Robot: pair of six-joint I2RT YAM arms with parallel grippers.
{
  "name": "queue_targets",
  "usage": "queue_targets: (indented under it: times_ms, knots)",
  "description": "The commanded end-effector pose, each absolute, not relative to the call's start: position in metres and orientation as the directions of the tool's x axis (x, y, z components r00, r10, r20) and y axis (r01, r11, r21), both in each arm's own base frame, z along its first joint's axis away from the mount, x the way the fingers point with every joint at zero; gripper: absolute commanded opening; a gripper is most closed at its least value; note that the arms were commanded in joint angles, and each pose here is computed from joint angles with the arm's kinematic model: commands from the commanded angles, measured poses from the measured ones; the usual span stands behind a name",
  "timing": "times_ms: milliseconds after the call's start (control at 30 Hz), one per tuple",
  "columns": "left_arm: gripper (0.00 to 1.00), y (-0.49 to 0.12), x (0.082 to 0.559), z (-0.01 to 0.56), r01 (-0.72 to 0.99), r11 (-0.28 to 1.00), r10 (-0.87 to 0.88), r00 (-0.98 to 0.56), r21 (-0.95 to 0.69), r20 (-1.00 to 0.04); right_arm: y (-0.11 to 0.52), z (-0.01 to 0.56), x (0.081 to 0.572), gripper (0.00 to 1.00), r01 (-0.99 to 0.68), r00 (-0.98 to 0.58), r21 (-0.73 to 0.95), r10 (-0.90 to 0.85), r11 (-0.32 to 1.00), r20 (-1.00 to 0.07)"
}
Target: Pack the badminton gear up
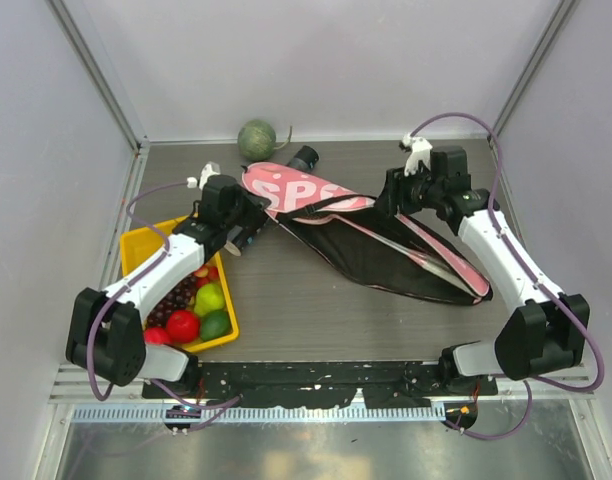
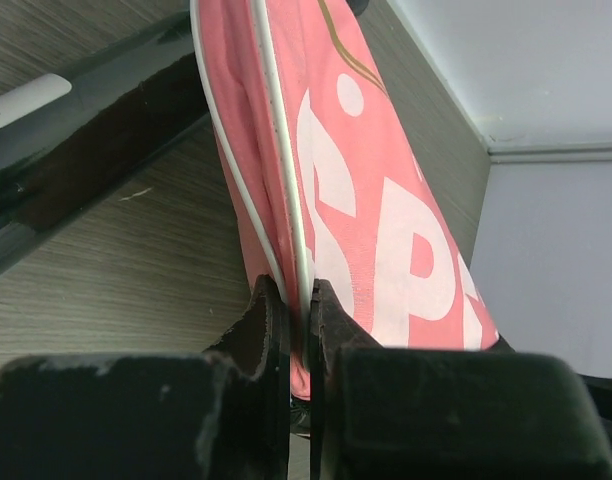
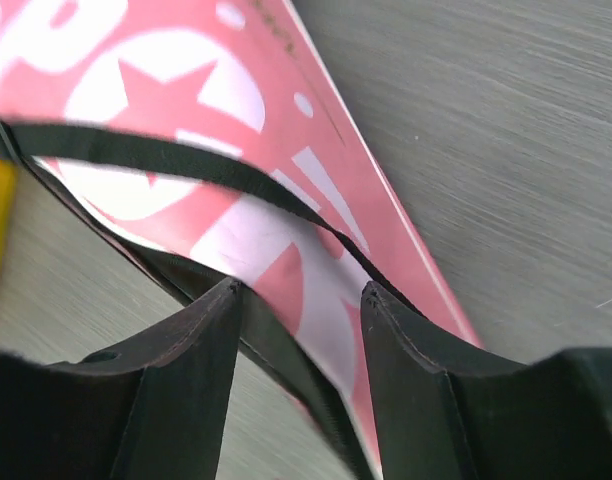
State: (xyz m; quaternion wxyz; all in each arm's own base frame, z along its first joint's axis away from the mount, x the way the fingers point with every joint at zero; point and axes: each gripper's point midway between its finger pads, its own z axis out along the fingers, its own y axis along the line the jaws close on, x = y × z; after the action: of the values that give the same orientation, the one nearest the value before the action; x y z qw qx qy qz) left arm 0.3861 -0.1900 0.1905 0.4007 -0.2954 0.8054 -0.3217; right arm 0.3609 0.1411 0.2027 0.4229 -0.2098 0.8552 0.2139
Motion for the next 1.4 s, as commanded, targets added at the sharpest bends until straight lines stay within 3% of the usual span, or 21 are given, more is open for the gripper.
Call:
queue_targets:
  times_ms: [0, 100, 200, 367, 567, 700, 933, 1367]
  knots:
    - [0.0, -0.196, 0.38, 0.221, -0.159, 0.608, -0.735, -0.483, -0.778, -0.476, 0.146, 0.283, 0.378, 0.56, -0.236, -0.557, 0.465, 0.273, 0.854, -0.784]
    - [0.0, -0.194, 0.376, 0.225, -0.166, 0.605, -0.742, -0.472, -0.779, -0.476, 0.16, 0.303, 0.366, 0.64, -0.222, -0.486, 0.42, 0.273, 0.88, -0.83]
    - [0.0, -0.192, 0.371, 0.23, -0.174, 0.599, -0.752, -0.458, -0.781, -0.475, 0.194, 0.31, 0.351, 0.64, -0.291, -0.486, 0.442, 0.267, 0.849, -0.832]
    - [0.0, -0.193, 0.361, 0.239, -0.198, 0.577, -0.77, -0.455, -0.792, -0.447, 0.259, 0.306, 0.329, 0.48, -0.446, -0.47, 0.455, 0.232, 0.771, -0.852]
    - [0.0, -0.188, 0.35, 0.244, -0.218, 0.586, -0.768, -0.457, -0.78, -0.449, 0.317, 0.288, 0.303, 0.47, -0.584, -0.451, 0.389, 0.114, 0.713, -0.885]
    - [0.0, -0.187, 0.341, 0.253, -0.214, 0.579, -0.768, -0.469, -0.787, -0.437, 0.342, 0.26, 0.295, 0.4, -0.628, -0.429, 0.331, 0.042, 0.705, -0.902]
    - [0.0, -0.193, 0.334, 0.267, -0.164, 0.514, -0.791, -0.47, -0.842, -0.391, 0.383, 0.237, 0.286, 0.35, -0.662, -0.429, 0.331, 0.022, 0.672, -0.903]
    - [0.0, -0.195, 0.33, 0.263, -0.208, 0.448, -0.826, -0.468, -0.869, -0.314, 0.397, 0.224, 0.291, 0.4, -0.542, -0.429, 0.388, 0.152, 0.745, -0.891]
